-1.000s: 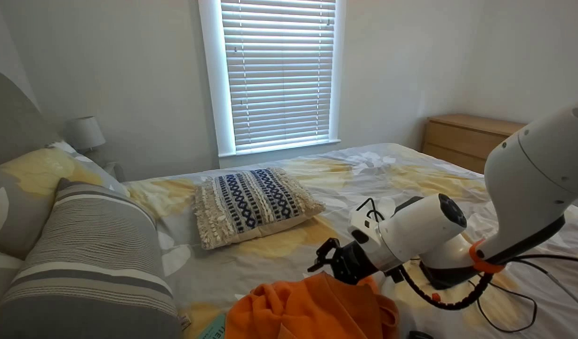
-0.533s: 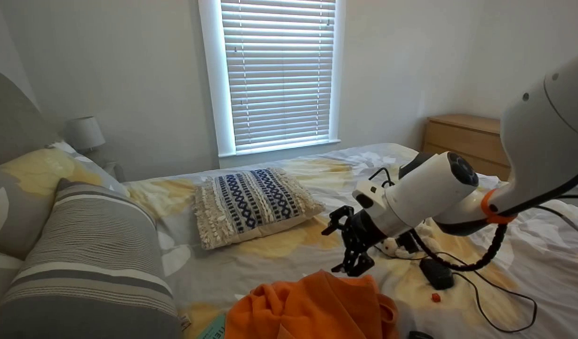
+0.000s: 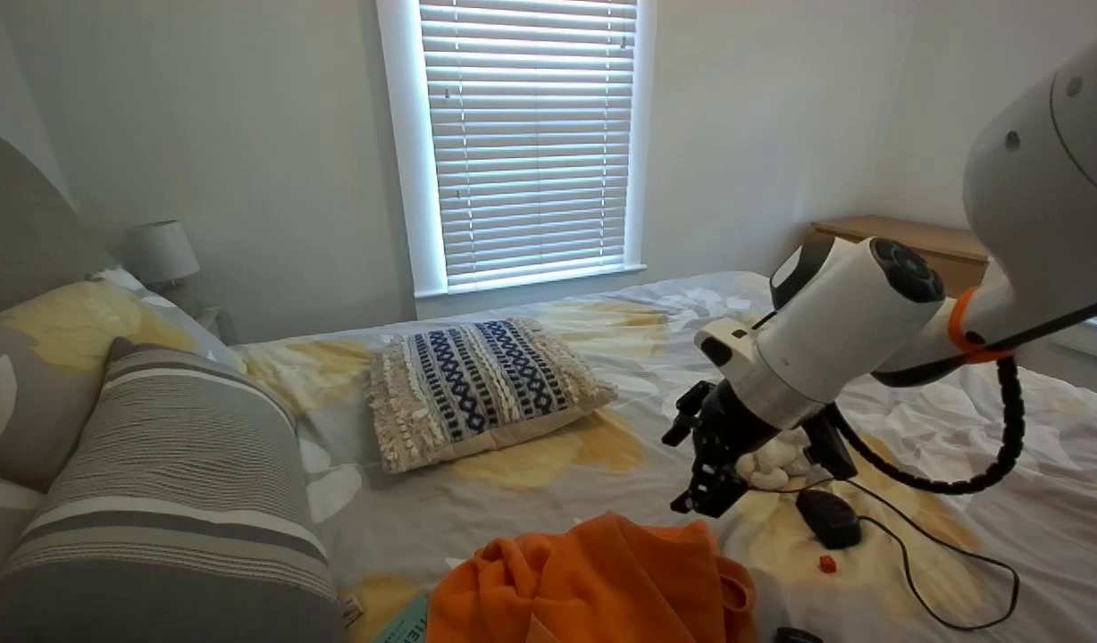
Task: Fold the orange towel on the bed once
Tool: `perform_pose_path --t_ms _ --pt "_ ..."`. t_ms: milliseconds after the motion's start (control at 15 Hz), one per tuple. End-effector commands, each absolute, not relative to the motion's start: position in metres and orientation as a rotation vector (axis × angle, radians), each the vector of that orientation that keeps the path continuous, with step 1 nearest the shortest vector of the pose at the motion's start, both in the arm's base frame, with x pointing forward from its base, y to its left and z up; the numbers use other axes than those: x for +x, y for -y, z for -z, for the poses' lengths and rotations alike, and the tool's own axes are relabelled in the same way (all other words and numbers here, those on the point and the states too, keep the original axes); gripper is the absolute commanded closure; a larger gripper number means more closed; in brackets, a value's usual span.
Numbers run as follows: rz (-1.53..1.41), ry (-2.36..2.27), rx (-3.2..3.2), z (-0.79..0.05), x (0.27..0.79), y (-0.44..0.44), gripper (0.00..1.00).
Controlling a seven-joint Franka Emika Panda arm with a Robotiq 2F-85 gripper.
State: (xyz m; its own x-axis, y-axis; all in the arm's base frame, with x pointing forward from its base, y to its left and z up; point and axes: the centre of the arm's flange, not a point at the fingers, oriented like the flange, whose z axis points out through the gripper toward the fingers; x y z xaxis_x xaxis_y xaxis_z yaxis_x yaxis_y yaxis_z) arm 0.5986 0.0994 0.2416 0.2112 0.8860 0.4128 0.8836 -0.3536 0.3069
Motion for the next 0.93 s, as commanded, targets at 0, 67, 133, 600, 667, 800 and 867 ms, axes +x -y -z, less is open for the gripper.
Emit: perform_pose_path --t_ms 0,67,133,600,667,800,867 --pt "-0.724 -1.661 2.688 -0.288 0.591 -0.107 0.0" --pt "-0.711 -1.634 2.763 -0.296 0.586 -0.107 0.0" --pt "-0.698 -1.607 2.838 -0.302 0.581 -0.108 0.0" --pt "-0.493 -1.369 3.281 -0.284 0.563 -0.126 0.0" --pt "-0.453 -1.302 3.331 -0.275 0.562 -0.126 0.0" --pt "-0.436 -1.197 3.358 -0.26 0.561 -0.121 0.0" --pt "-0.501 -1.285 3.312 -0.272 0.555 -0.125 0.0"
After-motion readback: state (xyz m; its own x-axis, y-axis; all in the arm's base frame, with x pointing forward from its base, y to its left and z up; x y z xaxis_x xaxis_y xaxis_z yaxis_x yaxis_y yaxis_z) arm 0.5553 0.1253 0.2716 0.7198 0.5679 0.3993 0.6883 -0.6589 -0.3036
